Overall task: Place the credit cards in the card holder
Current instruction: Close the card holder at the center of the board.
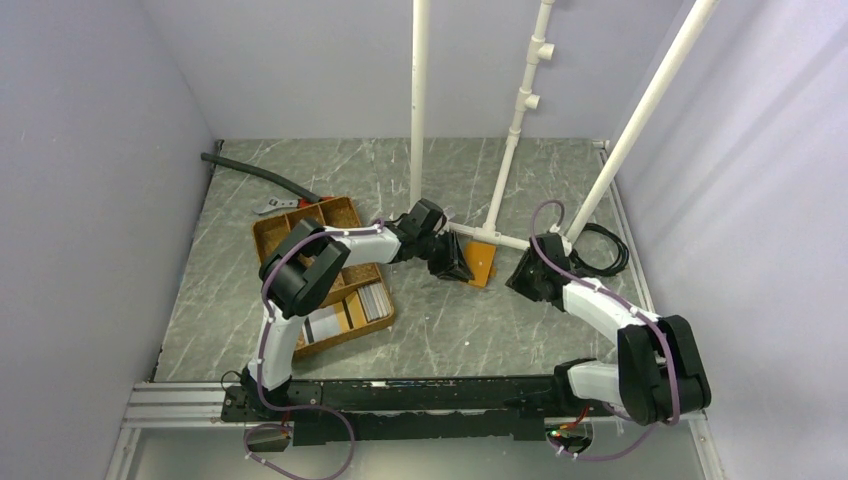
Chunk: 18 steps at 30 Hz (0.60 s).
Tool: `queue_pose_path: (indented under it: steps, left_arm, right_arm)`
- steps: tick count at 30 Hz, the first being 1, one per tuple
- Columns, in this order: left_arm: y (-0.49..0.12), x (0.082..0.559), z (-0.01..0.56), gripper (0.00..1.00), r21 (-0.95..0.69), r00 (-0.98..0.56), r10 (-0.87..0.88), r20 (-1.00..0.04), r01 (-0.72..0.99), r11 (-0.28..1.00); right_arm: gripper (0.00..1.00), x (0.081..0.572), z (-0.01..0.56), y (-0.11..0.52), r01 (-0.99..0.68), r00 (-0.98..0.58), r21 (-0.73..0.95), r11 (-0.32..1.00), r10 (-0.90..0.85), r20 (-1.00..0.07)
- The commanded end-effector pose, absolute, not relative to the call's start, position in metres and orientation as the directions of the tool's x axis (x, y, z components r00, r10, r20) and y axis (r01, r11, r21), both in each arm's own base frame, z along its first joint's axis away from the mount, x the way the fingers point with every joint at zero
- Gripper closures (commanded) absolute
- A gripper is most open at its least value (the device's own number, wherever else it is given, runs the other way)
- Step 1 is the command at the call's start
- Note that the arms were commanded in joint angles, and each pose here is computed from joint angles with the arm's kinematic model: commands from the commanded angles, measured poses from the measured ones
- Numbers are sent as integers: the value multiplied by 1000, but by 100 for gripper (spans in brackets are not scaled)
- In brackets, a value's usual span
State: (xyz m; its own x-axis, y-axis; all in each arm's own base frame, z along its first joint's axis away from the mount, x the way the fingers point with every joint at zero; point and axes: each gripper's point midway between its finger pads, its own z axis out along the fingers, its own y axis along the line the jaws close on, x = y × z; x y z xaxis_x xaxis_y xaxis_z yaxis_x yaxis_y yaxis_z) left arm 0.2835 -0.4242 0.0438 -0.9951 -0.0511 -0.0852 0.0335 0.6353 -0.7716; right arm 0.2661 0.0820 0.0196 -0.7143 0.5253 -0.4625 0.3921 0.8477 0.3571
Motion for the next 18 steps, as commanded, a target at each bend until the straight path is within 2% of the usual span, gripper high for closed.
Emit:
queue_pose_path:
  steps: [1,3,5,8,13,18]
  left_arm:
    - [-417,291,47,70,-776,-989,-26,-146,98,623]
    - [-427,290,66,68,-813,-983,7,-183,155,561]
    - [-432,294,82,68,-826,-975,15,-223,197,528]
    - [-435,301,93,78,-809,-966,35,-257,234,540]
    - [-446,311,99,87,-813,-960,48,-275,259,522]
    - [-457,318,78,96,-827,-972,48,-231,223,517]
  right_arm:
    - [59,296,48,100,242,-705,464,852,483,-519]
    - [52,299,46,104,221,-724,463,858,463,-512]
    - [49,302,42,106,210,-737,458,864,448,-506]
    - [48,306,40,109,184,-748,456,871,425,-510]
    - [51,309,47,115,143,-742,484,863,417,-525]
    - [53,317,48,117,130,-743,482,867,407,-531]
